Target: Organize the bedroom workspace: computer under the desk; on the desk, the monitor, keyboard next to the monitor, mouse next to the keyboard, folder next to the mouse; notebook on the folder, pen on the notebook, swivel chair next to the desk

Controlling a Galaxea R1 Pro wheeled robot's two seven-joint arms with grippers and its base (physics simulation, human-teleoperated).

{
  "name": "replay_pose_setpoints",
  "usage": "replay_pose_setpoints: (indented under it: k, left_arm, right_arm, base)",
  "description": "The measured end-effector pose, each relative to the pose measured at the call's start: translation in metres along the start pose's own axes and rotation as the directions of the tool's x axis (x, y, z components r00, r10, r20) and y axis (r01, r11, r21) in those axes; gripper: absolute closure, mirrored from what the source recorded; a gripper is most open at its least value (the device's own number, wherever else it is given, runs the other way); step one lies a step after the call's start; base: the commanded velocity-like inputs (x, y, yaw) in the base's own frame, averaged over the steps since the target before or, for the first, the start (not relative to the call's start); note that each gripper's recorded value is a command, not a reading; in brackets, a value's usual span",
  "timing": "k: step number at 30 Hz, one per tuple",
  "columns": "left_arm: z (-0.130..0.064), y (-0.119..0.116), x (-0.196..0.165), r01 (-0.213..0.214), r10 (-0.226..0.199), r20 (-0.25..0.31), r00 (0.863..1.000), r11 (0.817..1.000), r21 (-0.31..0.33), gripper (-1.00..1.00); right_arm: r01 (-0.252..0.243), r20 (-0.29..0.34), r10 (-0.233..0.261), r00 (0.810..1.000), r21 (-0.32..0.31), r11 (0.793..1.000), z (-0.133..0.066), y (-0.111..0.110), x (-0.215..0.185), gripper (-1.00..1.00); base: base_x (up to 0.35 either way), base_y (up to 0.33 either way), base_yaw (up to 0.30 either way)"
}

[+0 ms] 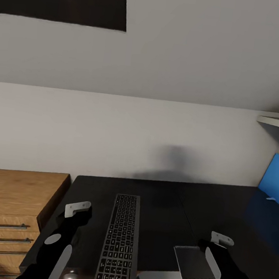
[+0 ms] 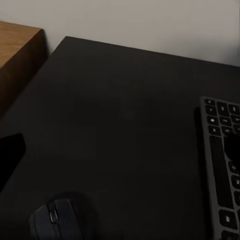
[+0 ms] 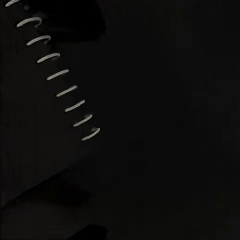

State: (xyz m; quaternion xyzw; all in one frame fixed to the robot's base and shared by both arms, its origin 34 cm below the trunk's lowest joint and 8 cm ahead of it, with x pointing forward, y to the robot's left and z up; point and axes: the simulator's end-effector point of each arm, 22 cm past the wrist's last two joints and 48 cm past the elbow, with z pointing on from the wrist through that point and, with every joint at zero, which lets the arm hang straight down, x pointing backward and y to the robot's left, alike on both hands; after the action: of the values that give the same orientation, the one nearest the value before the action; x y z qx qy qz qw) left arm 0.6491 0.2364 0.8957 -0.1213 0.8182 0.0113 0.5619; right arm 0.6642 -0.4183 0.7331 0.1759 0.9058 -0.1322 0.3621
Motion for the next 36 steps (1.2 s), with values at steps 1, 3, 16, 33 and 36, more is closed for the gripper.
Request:
replay_pose_setpoints:
  k: [1, 3, 16, 33, 36]
  left_arm:
    - [0.0, 0.0, 0.0, 0.0, 0.0, 0.0, 1.0, 1.0, 0.0, -1.0]
    - [0.0, 0.0, 0.0, 0.0, 0.0, 0.0, 1.0, 1.0, 0.0, -1.0]
    - [0.0002, 0.0001, 0.0001, 0.0, 0.0, 0.0, 1.0, 1.0, 0.0, -1.0]
    - [0.0, 0.0004, -0.0001, 0.0, 0.0, 0.0, 1.0, 1.0, -0.001, -1.0]
    - [-0.0001, 0.0003, -0.0001, 0.0, 0.0, 0.0, 1.0, 1.0, 0.0, -1.0]
  right_arm:
    - [0.0, 0.0, 0.0, 1.0, 0.0, 1.0, 0.0, 0.0, 0.0, -1.0]
    - [0.0, 0.001, 0.0, 1.0, 0.0, 1.0, 0.0, 0.0, -0.0001, -1.0]
    - [0.002, -0.001, -0.002, 1.0, 0.002, 1.0, 0.0003, -0.0007, 0.0005, -1.0]
    - [-0.001, -0.001, 0.001, 1.0, 0.0, 1.0, -0.0001, 0.0001, 0.0004, -1.0]
    - [-0.001, -0.001, 0.001, 1.0, 0.0, 1.0, -0.0001, 0.0001, 0.0004, -1.0]
  base:
    - [-0.03, 0.062, 0.0]
    - [-0.022, 0.045, 0.0]
    - [-0.061, 0.048, 0.0]
    - [-0.052, 0.018, 0.0]
    - [0.0, 0.0, 0.0]
